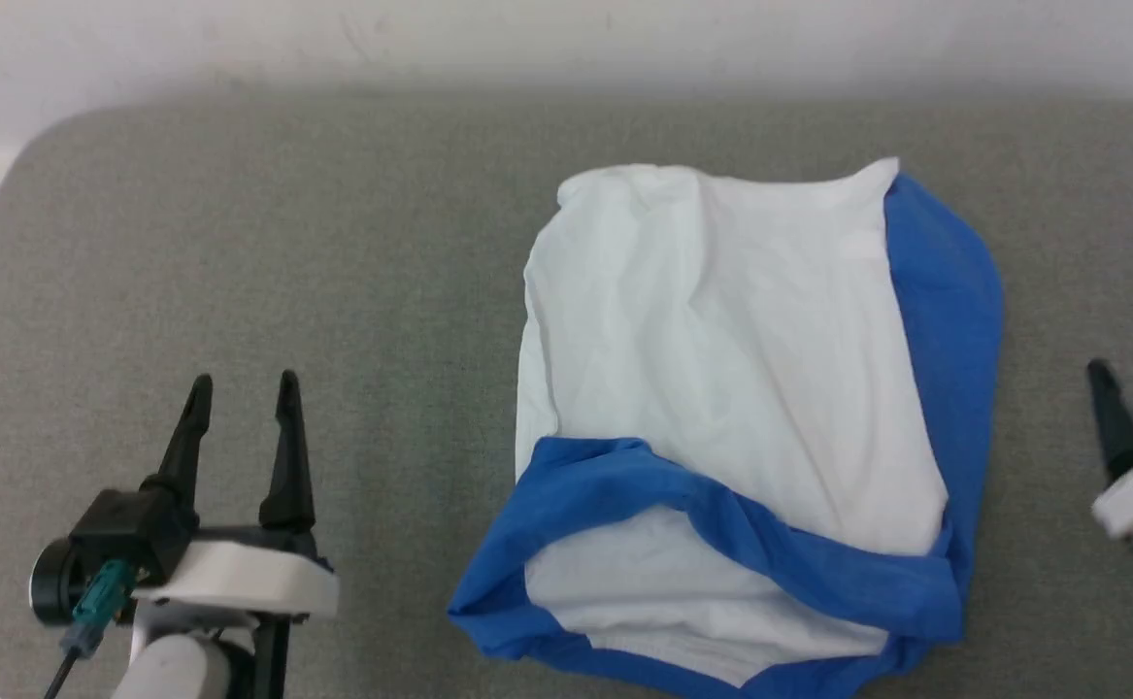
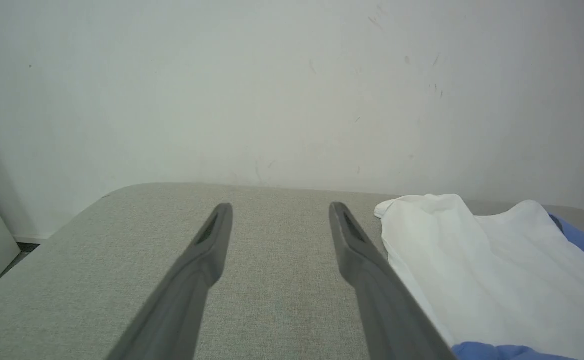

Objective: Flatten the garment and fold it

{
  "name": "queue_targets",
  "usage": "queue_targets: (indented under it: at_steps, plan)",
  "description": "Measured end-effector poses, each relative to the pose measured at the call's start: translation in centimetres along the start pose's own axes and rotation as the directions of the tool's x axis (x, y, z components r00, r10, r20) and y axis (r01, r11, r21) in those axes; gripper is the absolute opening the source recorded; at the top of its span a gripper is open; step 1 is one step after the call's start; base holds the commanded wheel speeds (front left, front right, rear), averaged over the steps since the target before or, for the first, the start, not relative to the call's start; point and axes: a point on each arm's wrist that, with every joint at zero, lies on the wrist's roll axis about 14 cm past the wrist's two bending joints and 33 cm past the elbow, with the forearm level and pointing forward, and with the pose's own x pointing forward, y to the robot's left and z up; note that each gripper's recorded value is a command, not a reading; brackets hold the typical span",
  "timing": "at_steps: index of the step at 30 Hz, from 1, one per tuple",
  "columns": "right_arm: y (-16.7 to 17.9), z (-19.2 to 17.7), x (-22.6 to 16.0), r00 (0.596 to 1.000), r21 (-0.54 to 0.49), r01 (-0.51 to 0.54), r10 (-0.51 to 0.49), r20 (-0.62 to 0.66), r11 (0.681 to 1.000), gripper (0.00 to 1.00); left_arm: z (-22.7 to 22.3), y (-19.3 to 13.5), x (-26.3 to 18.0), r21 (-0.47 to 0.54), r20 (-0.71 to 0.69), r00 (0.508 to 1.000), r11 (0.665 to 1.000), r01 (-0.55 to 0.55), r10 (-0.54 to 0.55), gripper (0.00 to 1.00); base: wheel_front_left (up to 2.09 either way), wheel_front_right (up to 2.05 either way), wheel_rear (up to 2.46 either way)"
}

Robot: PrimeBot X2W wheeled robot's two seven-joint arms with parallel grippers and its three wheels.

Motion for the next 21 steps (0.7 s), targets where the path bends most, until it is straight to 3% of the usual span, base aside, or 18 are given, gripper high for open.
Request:
queue_targets:
  at_steps: [8,16,21]
  plan:
    - [-1.5,1.5,9.2,0.982,0.032,0.030,-0.024,-0.187,0.999,1.00,0.8,-2.4,3.4,-0.038,0.070,0.997,0.999,0.036,-0.034,1.00,0.00,0.00,0.00]
    - [0.0,0.1,16.2,0.908,0.004,0.006,-0.003,-0.418,1.000,1.00,-1.3,-3.1,6.0,-0.048,0.067,0.997,0.998,0.042,-0.039,1.00,0.00,0.00,0.00]
    - [1.7,-3.4,19.3,0.850,0.003,-0.020,0.018,-0.526,1.000,1.00,-3.6,-2.9,6.9,-0.037,0.030,0.999,0.999,0.036,-0.035,1.00,0.00,0.00,0.00]
